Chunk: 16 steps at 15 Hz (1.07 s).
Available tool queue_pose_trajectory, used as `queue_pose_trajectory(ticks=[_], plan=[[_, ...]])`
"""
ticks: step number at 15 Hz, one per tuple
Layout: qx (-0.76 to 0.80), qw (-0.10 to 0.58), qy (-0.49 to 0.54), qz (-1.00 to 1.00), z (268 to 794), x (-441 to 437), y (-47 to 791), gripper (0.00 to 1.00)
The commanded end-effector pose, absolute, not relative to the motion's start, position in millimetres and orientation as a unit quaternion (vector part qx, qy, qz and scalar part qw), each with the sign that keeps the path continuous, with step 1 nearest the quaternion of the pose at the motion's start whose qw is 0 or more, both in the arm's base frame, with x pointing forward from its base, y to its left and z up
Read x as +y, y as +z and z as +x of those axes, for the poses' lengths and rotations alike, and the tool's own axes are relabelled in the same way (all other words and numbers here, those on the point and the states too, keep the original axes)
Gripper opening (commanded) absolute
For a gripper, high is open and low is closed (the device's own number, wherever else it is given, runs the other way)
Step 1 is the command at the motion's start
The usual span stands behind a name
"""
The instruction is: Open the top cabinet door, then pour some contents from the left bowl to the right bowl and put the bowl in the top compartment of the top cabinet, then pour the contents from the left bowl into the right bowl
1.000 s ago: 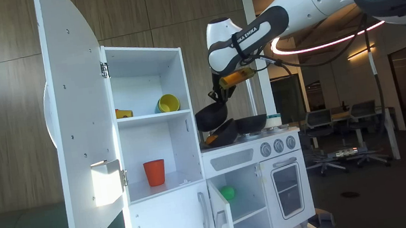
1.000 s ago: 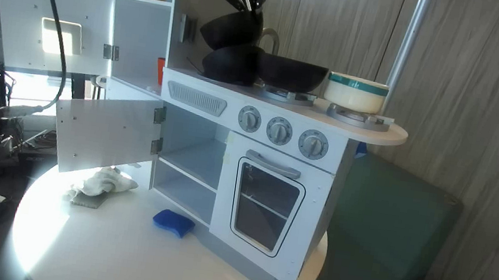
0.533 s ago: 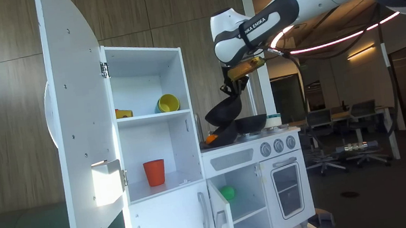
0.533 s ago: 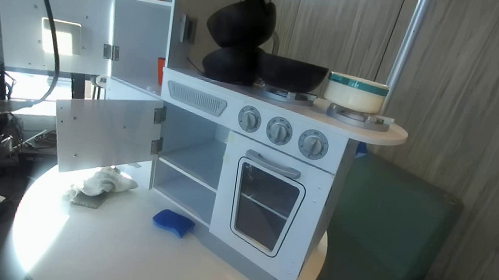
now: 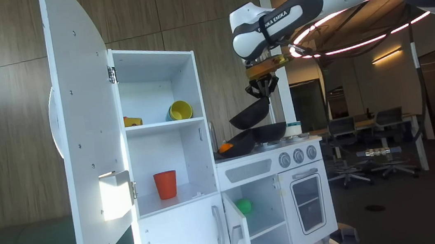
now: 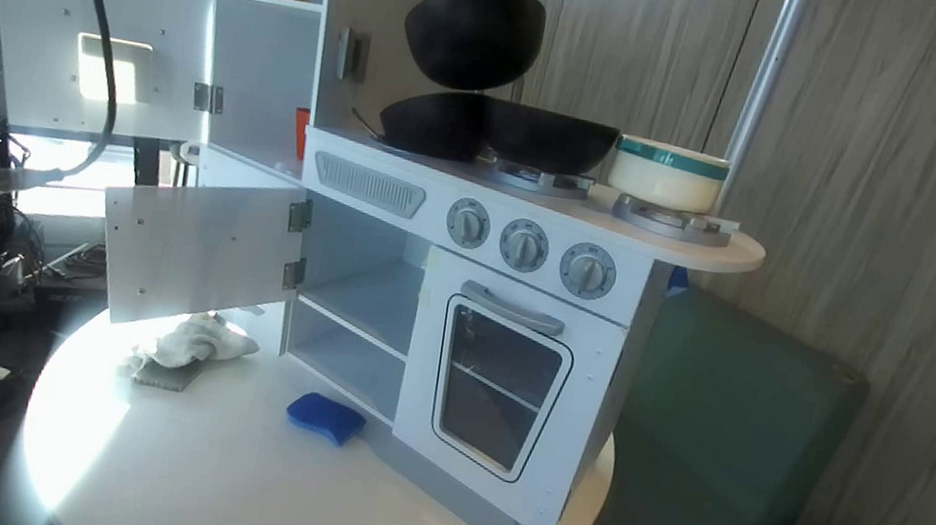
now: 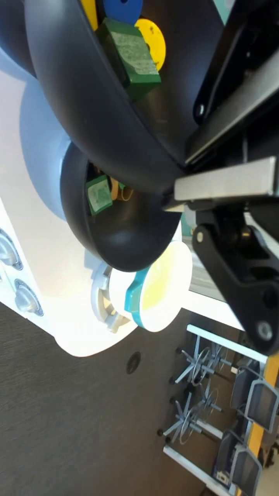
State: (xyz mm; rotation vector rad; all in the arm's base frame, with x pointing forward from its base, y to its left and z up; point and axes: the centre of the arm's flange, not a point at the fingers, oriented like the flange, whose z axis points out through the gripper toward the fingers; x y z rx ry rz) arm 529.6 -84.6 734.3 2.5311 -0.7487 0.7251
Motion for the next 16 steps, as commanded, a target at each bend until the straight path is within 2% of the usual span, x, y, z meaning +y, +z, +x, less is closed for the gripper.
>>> queue_pose_trajectory(ticks=[1, 9, 16], plan=[[-0.334, 0.213, 0.299, 0.868, 524, -97, 772, 0.01], [-0.433, 0.337, 0.300, 0.780, 511, -135, 784, 0.01], [-0.453, 0.411, 0.338, 0.715, 525, -107, 754, 0.01]])
